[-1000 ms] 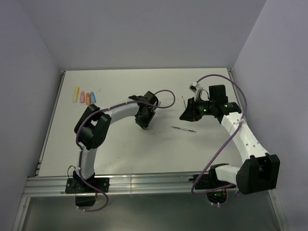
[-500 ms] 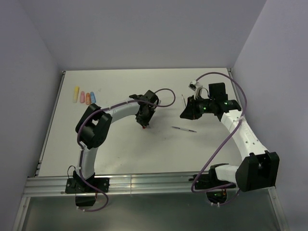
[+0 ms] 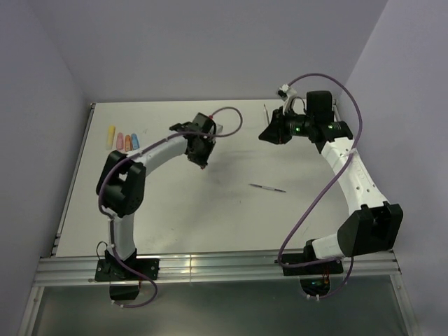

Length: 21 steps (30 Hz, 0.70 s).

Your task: Insert the pens into the pen caps

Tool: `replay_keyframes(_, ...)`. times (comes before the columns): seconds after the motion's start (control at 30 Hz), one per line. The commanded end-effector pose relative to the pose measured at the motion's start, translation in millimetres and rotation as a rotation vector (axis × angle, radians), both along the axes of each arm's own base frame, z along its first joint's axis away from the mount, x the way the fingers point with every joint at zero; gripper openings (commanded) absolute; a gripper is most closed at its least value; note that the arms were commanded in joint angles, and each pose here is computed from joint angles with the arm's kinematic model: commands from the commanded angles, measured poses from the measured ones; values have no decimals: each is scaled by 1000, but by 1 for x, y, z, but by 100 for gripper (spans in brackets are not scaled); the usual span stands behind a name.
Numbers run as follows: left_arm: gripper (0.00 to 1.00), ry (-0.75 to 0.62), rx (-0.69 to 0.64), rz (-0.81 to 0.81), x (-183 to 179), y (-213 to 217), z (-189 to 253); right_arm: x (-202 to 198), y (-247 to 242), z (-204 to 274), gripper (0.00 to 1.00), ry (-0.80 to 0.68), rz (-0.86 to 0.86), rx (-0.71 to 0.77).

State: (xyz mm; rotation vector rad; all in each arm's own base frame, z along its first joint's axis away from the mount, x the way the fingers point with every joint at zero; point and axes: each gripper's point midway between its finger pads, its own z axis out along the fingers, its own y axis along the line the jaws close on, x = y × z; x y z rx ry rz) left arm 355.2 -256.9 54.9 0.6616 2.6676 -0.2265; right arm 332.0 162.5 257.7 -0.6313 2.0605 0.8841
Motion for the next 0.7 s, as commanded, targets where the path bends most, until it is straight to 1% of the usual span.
replay_keyframes(0.0, 0, -403, -224, 31, 59, 0, 162, 30, 6, 69, 0, -188, -2, 66)
replay_keyframes(0.03, 0, -478, -272, 47, 62, 4, 197, 32, 7, 76, 0, -196, 3, 75)
replay_keyframes(0.1, 0, -568, -330, 99, 72, 17, 233, 40, 11, 90, 0, -208, 7, 98)
replay_keyframes(0.13, 0, -637, -354, 139, 72, 27, 259, 40, 13, 93, 0, -205, 16, 113)
replay_keyframes(0.17, 0, -676, -371, 169, 73, 35, 272, 41, 19, 93, 0, -190, 28, 127)
replay_keyframes(0.2, 0, -685, -401, 180, 70, 36, 276, 39, 25, 94, 0, -164, 32, 160)
replay_keyframes(0.23, 0, -775, -483, 181, 64, 37, 311, 36, 31, 92, 0, -145, 53, 177)
replay_keyframes(0.27, 0, -801, -524, 198, 62, 42, 321, 26, 42, 81, 0, -112, 80, 184)
replay_keyframes(0.3, 0, -794, -576, 242, 59, 44, 319, 23, 49, 76, 0, -105, 93, 189)
replay_keyframes(0.33, 0, -858, -687, 219, 48, 40, 351, 16, 57, 70, 0, -97, 112, 187)
replay_keyframes(0.37, 0, -862, -753, 199, 41, 36, 358, 7, 64, 53, 0, -64, 127, 177)
replay_keyframes(0.4, 0, -841, -819, 199, 31, 35, 359, -10, 80, 54, 0, -80, 184, 178)
replay_keyframes(0.43, 0, -807, -885, 129, 19, 23, 363, -18, 87, 52, 0, -84, 211, 177)
replay_keyframes(0.47, 0, -798, -934, 92, 13, 17, 369, -30, 93, 49, 0, -84, 242, 178)
replay_keyframes(0.5, 0, -761, -991, 71, 8, 9, 369, -41, 103, 50, 0, -88, 287, 181)
replay_keyframes(0.53, 0, -709, -1049, -29, -7, -4, 371, -47, 107, 51, 0, -92, 307, 186)
replay_keyframes(0.57, 0, -690, -1113, -64, -12, -11, 373, -54, 112, 54, 0, -86, 336, 200)
replay_keyframes(0.67, 0, -627, -1246, -178, -35, -23, 377, -64, 120, 58, 0, -72, 381, 219)
